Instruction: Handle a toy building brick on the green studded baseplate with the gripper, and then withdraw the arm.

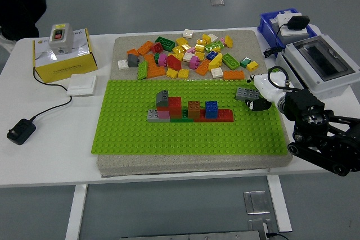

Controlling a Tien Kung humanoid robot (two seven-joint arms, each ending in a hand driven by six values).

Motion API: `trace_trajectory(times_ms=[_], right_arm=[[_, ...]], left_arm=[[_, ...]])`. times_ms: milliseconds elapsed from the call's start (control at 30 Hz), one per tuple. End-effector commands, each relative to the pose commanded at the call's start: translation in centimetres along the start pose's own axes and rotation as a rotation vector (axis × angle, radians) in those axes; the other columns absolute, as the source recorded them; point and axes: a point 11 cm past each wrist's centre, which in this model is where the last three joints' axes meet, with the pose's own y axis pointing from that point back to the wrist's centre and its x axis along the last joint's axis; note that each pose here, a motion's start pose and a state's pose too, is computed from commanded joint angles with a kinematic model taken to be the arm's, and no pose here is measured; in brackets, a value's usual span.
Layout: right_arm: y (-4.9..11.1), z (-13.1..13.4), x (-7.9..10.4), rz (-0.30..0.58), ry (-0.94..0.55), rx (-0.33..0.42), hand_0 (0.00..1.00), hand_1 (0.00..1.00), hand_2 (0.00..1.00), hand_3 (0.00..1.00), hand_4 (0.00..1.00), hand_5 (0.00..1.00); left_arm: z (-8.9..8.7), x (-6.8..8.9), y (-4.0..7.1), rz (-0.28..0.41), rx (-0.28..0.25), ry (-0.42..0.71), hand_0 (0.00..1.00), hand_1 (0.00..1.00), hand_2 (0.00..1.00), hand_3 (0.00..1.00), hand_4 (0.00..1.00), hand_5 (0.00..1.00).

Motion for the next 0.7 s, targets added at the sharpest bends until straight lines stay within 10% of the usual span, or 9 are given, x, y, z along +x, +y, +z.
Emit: trace_trajectory(times_ms=[467,700], right_arm=[[-0.15,0.18,-0.54,-0.002,0.005,-0.009,0.225,0.296,0.628,0.803,0.693,0.498],[-0.23,0.24,-0.58,0.001,0.005,-0.012,0.193,0.277,0.431,0.596,0.672,0.488]], left_arm=[[-0.13,-0.14,-0.11,-0.001,-0.003,0.001,0.743,0.713,0.703,0.734,0.358,0.595],[-0.03,-0.04,-0.08,0.002,-0.009,0.001,0.743,0.712,0.702,0.734,0.354,0.601]])
